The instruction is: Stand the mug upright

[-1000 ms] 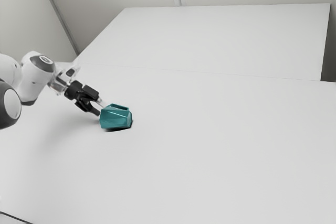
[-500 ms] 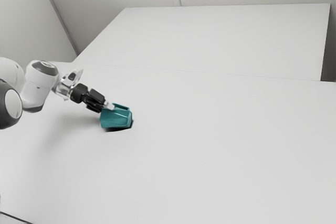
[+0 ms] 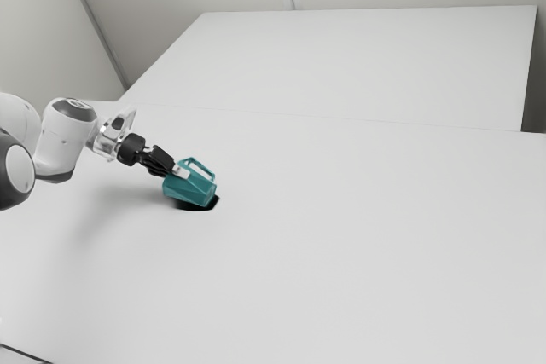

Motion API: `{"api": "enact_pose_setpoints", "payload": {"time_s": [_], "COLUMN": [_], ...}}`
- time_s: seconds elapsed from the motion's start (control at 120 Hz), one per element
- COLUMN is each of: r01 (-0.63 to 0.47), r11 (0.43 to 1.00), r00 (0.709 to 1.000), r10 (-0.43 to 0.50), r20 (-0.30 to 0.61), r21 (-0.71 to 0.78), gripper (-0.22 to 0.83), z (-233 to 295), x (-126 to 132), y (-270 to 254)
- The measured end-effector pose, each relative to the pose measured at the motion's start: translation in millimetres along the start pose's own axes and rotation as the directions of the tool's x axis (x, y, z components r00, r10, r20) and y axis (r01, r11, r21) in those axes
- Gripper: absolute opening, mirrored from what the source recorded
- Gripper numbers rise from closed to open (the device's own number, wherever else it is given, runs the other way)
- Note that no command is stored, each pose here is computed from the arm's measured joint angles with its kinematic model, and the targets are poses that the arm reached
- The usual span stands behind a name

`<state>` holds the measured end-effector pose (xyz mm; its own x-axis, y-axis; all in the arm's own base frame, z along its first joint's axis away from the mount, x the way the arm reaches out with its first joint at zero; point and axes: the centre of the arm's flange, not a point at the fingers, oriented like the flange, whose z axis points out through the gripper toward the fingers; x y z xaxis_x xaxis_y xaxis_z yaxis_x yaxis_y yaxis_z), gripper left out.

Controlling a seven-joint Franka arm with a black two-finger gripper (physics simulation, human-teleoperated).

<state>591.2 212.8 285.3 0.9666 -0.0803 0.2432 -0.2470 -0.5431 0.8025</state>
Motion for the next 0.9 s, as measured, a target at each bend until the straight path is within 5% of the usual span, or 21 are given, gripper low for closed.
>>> {"api": "enact_pose_setpoints", "payload": {"time_s": [0.4,0.692,0.9], "r01": [-0.062,-0.149,-0.265], "r11": [0.998,0.976,0.907], "r00": [0.998,0.982,0.944], "r10": [0.062,0.126,0.176], "r20": [0.000,0.144,0.278], "r21": [0.017,0.161,0.328], "gripper": [-0.16,-0.16,-0.16], "z": [-8.6,12.0,42.3], "x": [9.9,9.0,17.0], "y": [47.3,102.7,141.4]}}
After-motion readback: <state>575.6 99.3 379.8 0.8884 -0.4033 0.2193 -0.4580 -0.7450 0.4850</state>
